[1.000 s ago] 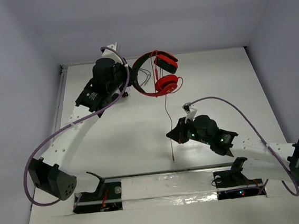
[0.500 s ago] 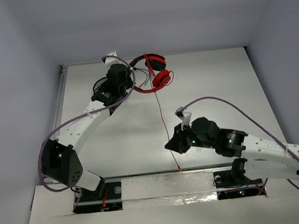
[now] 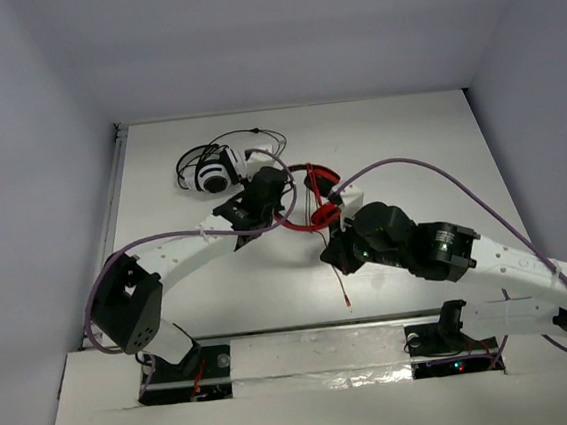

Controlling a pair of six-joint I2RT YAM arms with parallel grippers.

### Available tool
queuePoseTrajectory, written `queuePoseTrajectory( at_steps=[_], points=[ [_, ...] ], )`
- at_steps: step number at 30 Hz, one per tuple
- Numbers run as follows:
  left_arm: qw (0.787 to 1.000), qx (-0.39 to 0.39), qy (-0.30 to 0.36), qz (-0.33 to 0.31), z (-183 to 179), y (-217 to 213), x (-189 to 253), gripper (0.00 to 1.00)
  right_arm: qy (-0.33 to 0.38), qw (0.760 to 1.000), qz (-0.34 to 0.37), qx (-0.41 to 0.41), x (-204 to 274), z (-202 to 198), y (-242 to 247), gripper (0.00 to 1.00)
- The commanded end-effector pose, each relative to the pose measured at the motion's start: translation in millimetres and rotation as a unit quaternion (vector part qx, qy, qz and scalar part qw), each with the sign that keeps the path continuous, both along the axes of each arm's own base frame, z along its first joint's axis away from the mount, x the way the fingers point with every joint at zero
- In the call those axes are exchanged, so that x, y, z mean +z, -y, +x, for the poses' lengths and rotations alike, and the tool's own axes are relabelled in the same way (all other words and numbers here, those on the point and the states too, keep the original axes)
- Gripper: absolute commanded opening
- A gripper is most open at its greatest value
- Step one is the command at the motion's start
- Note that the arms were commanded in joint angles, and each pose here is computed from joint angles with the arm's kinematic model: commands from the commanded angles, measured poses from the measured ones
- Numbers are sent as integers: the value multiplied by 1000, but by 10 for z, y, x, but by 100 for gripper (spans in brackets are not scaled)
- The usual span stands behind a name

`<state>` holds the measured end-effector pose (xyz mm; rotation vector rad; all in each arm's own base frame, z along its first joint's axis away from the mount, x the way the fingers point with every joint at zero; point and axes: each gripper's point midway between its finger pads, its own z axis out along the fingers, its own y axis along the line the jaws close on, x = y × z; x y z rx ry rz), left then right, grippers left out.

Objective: Wrap the headphones

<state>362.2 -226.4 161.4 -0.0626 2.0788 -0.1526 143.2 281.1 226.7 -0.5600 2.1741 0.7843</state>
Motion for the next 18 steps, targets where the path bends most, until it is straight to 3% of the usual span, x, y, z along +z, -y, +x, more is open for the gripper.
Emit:
queuePoseTrajectory(
  at_steps=[1,8,18],
  points=[
    [999,-24,21,0,-146,80,102,0,43,997,-56,-18,95,132,163,0],
    [995,-85,-41,32,-680,59,-263,0,80,990,-103,-49,202,354,200,0],
    [973,-209,-89,48,-1192,344,-291,0,161,963,-176,-128,294,736,425,0]
  ],
)
